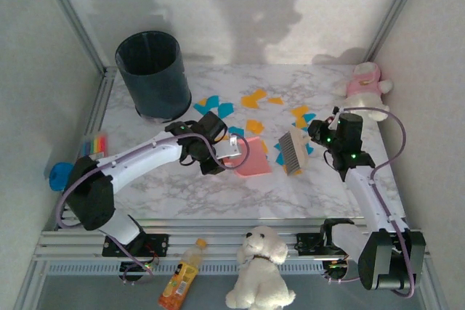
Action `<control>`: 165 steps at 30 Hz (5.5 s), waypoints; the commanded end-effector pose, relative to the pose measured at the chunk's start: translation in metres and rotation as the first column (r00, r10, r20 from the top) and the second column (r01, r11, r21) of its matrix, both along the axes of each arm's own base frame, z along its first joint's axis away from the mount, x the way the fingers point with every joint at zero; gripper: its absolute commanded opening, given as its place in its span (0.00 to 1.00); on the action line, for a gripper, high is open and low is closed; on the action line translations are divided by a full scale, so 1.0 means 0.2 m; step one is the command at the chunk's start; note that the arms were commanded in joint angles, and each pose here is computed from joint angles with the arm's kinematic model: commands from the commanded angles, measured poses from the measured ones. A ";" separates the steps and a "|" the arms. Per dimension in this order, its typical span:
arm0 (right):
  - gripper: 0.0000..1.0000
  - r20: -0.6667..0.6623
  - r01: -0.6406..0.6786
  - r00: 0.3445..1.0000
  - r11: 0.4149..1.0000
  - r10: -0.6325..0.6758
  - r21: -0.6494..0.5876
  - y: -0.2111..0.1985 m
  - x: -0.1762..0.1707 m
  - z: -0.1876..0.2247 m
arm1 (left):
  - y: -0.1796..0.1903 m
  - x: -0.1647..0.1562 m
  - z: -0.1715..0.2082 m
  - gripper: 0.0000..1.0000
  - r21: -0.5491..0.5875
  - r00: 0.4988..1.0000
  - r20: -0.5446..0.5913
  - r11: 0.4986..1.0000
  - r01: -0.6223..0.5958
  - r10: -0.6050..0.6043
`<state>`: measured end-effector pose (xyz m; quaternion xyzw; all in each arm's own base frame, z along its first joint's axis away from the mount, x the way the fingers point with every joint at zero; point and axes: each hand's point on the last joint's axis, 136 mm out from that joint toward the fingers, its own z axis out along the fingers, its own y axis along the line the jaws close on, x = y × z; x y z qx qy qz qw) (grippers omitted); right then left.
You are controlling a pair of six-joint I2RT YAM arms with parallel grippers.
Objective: Sweep away the paper scraps from the table
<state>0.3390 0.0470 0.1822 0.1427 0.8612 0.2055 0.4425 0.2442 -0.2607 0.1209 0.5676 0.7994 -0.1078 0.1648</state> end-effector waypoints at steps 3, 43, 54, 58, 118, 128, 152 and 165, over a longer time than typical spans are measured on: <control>0.00 0.020 0.020 1.000 0.998 -0.019 -0.067 -0.04 -0.01 0.02 | -0.08 -0.05 -0.04 0.00 0.056 0.993 -0.080 0.994 0.091 -0.086; 0.00 0.114 0.085 0.993 0.844 -0.029 -0.530 -0.22 0.07 0.12 | -0.25 0.07 -0.27 0.00 0.282 0.984 -0.179 0.956 0.076 -0.025; 0.00 0.048 -0.072 0.993 0.870 0.109 -0.488 -0.03 -0.01 0.02 | -0.26 0.09 -0.29 0.00 0.291 0.984 -0.180 0.955 0.060 -0.007; 0.00 0.023 -0.117 0.989 0.872 0.145 -0.476 0.02 -0.05 -0.01 | -0.27 0.10 -0.30 0.00 0.292 0.985 -0.175 0.955 0.050 0.002; 0.00 0.214 -0.014 0.964 0.835 0.157 -0.550 0.08 0.24 0.24 | -0.22 0.17 -0.28 0.00 0.298 0.987 -0.122 0.953 -0.060 0.100; 0.00 0.193 -0.179 0.926 0.826 0.325 -0.534 0.24 0.30 0.15 | -0.23 0.17 -0.28 0.00 0.297 0.987 -0.126 0.953 -0.059 0.100; 0.00 0.061 -0.387 0.883 0.796 0.465 -0.466 0.35 0.00 0.02 | -0.24 0.20 -0.30 0.00 0.291 0.988 -0.110 0.954 -0.070 0.106; 0.00 0.106 -0.433 0.855 0.812 0.507 -0.391 0.45 -0.08 0.11 | -0.26 0.21 -0.30 0.00 0.285 0.989 -0.109 0.957 -0.063 0.097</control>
